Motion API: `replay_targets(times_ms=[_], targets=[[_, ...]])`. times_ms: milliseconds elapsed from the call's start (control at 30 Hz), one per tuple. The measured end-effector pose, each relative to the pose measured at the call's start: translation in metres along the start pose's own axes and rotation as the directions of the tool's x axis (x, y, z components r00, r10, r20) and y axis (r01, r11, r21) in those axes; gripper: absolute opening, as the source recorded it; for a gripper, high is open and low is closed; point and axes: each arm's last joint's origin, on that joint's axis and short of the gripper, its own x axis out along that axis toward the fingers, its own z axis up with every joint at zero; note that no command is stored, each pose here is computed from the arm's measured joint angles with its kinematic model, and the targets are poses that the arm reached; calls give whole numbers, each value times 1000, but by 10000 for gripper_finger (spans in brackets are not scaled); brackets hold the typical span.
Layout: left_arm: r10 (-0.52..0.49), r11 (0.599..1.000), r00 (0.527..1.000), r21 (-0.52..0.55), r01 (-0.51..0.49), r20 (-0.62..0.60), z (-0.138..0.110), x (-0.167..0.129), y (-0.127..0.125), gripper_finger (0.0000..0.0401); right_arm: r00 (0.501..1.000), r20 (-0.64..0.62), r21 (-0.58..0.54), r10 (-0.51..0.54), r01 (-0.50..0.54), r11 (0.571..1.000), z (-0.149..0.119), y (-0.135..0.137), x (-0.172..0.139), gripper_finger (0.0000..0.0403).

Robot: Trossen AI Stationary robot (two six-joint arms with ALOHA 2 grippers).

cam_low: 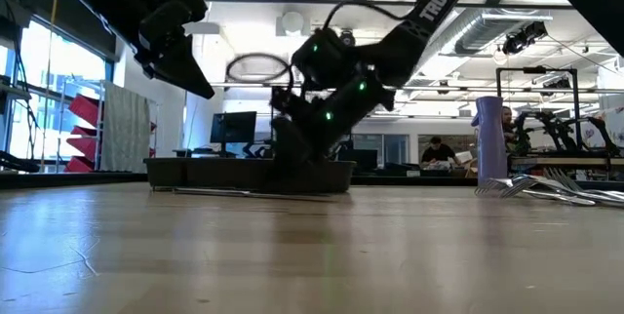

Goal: Sort silverware
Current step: Put the silver knife into the organizing bin

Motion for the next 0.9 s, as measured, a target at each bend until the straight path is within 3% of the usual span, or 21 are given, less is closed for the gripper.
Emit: replay_targets(times_ms=[167, 600, 900], targets=[[0, 1000, 1000, 0, 0, 0, 0, 0, 0, 11, 997, 71, -25, 10, -8, 1000, 18, 3, -13, 0], [0, 1000, 1000, 0, 0, 1, 0, 0, 0, 11, 982, 52, -107, -181, 185, 977, 15, -6, -13, 0], [0, 1000, 1000, 0, 0, 1, 0, 0, 0, 11, 978, 87, -90, -187, 195, 977, 18, -7, -13, 0]])
